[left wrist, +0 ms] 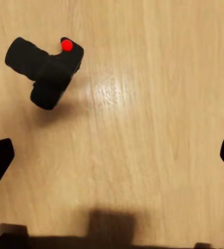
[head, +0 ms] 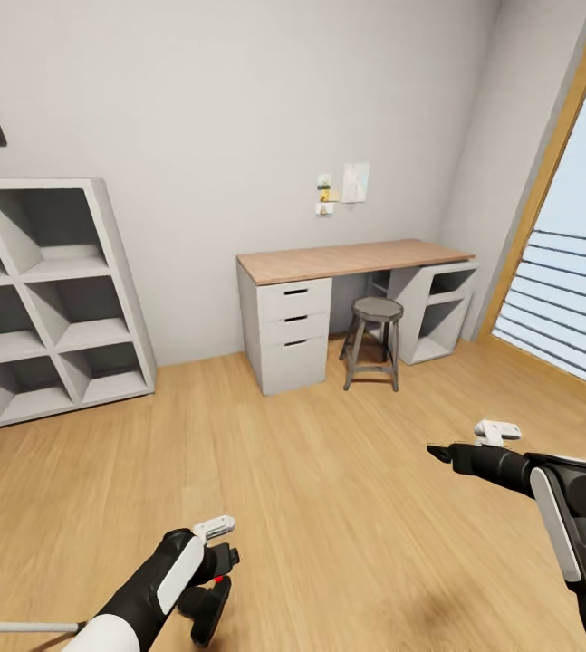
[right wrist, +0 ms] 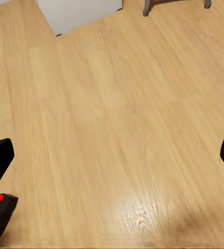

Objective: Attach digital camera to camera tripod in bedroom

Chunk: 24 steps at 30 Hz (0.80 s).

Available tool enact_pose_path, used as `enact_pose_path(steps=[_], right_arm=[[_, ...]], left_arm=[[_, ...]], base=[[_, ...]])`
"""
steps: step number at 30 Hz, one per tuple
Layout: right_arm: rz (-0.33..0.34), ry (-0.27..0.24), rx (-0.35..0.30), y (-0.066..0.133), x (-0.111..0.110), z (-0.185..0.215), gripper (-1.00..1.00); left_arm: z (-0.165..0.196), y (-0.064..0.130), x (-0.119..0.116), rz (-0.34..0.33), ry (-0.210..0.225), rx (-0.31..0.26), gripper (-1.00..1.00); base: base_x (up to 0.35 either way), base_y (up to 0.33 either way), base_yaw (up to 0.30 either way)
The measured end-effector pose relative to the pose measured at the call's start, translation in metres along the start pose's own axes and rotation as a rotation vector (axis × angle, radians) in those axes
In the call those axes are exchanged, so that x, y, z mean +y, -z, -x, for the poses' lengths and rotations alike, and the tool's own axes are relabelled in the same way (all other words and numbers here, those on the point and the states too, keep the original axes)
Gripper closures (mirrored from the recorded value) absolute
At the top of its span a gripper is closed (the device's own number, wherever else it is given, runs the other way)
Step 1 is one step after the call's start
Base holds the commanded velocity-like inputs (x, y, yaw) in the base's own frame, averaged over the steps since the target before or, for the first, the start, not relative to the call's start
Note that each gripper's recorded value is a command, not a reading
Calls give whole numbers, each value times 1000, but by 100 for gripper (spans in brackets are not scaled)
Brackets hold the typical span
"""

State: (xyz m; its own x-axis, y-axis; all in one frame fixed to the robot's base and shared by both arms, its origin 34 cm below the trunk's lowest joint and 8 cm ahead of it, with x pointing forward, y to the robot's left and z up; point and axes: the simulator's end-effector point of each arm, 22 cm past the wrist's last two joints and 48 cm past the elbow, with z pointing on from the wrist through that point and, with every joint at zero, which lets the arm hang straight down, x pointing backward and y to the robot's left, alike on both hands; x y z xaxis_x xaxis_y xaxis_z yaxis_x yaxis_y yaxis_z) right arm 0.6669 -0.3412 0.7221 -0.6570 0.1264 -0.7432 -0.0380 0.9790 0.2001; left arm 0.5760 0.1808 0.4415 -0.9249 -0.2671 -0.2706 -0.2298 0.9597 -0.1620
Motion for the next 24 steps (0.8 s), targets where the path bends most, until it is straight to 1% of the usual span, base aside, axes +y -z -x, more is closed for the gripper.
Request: enact_pose_path(steps=[3, 7, 8, 11, 15, 24], right_arm=[[15, 3, 46, -14, 5, -21, -100], [48, 44, 103, -31, 24, -46, -100], [47, 45, 103, -32, 23, -48, -100], [63, 71, 126, -39, 33, -62, -100], [75, 94, 127, -43, 40, -70, -100], [93, 104, 113, -49, 44, -83, -100]], left_arm=[[-3, -8, 11, 15, 11, -12, -100], [-11, -19, 23, 34, 17, -9, -100], [-12, -21, 23, 34, 18, -9, -100], [-18, -29, 32, 54, 19, -6, -100], [-24, -38, 40, 74, 17, -10, -100], [-34, -56, 48, 83, 15, -15, -100]], base=[[0, 0, -12], [0, 0, -6], [0, 0, -4], [0, 0, -2], [0, 0, -1], [0, 0, 0]])
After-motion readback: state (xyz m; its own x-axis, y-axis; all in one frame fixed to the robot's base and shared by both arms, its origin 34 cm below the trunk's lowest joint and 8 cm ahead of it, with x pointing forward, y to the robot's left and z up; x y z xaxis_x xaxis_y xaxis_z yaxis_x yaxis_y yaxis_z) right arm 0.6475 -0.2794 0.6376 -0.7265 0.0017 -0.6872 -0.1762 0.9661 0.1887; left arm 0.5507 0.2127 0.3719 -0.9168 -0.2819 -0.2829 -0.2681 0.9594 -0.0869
